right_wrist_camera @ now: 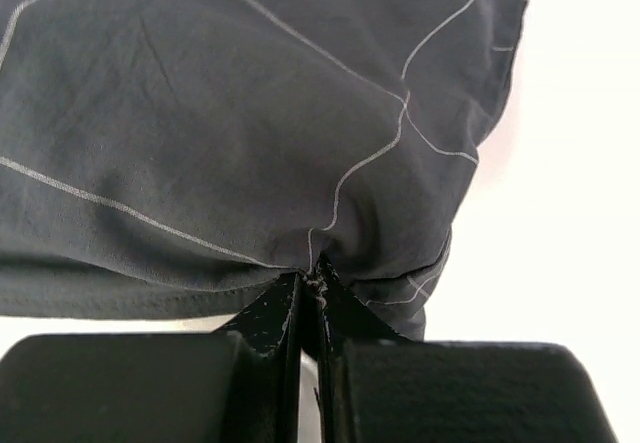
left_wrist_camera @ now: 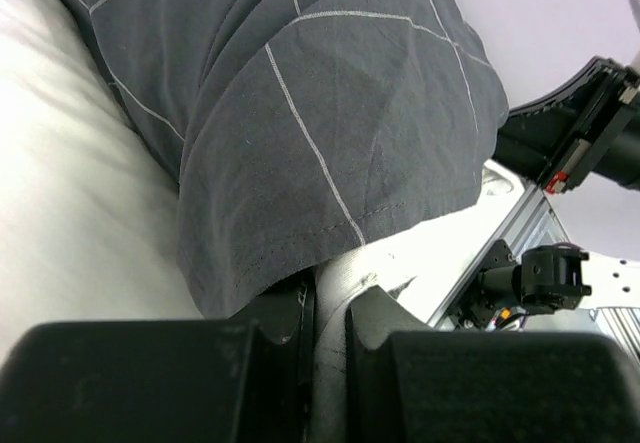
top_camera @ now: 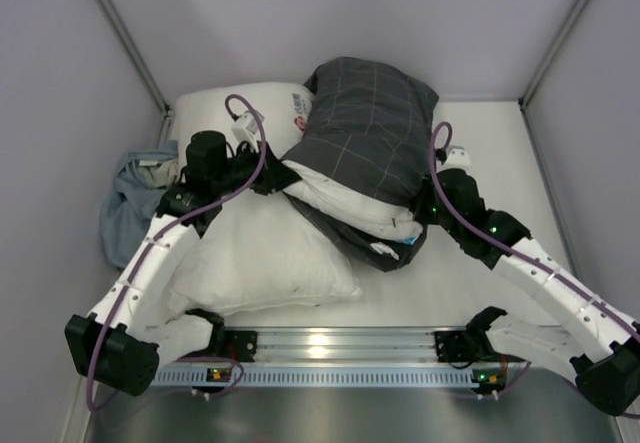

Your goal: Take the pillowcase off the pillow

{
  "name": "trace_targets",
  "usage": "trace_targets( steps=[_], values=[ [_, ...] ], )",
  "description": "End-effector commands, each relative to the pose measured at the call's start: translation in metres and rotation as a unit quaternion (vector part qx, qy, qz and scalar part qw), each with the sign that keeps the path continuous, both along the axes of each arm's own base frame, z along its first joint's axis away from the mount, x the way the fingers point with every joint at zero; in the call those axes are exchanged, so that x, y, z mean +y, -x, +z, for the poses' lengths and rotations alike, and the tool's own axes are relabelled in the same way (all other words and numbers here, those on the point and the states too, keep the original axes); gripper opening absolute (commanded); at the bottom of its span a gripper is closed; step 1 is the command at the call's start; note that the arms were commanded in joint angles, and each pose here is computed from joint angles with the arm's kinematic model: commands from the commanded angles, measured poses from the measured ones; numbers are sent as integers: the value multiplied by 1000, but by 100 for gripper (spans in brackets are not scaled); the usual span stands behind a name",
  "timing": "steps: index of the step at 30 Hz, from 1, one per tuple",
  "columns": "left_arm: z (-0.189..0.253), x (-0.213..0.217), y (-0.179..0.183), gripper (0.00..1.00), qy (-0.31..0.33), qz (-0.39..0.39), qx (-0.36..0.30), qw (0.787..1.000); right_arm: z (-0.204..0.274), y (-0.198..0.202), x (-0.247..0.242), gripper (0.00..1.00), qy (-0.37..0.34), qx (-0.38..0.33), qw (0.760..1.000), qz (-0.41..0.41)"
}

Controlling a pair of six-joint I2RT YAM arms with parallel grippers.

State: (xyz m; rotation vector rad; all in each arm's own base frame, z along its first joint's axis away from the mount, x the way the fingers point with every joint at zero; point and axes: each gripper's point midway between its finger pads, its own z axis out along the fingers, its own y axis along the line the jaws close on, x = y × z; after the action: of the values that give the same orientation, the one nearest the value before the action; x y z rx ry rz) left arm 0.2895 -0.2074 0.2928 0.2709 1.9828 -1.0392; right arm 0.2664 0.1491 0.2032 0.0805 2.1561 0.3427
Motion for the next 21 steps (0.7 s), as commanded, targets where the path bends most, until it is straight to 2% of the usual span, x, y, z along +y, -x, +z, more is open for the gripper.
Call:
trace_targets(
  steps=[1,9,11,12,15,17,19,20,21],
  values=[
    [41,10,11,0,19,6,-72,997,29,-24,-37,0,32,-65,992,-105],
    [26,13,15,0,3,7,-61,998,59,-16,2,0,-18,-93,995,13],
    [25,13,15,0,4,5,-58,998,64,-12,10,8,-30,-108,993,43],
    [25,12,16,0,4,4,-57,998,61,-12,10,24,-26,-105,993,48],
    [25,12,16,0,4,2,-57,998,53,-11,12,34,-16,-90,994,55],
    [25,12,17,0,4,1,-56,998,47,-10,15,34,-17,-82,995,59],
    [27,12,17,0,5,1,-62,998,45,-9,13,27,-22,-78,995,54],
    [27,12,18,0,4,0,-62,998,44,-9,12,22,-22,-78,995,50],
    [27,12,18,0,5,0,-62,998,42,-9,11,9,-20,-78,996,47]
  ],
)
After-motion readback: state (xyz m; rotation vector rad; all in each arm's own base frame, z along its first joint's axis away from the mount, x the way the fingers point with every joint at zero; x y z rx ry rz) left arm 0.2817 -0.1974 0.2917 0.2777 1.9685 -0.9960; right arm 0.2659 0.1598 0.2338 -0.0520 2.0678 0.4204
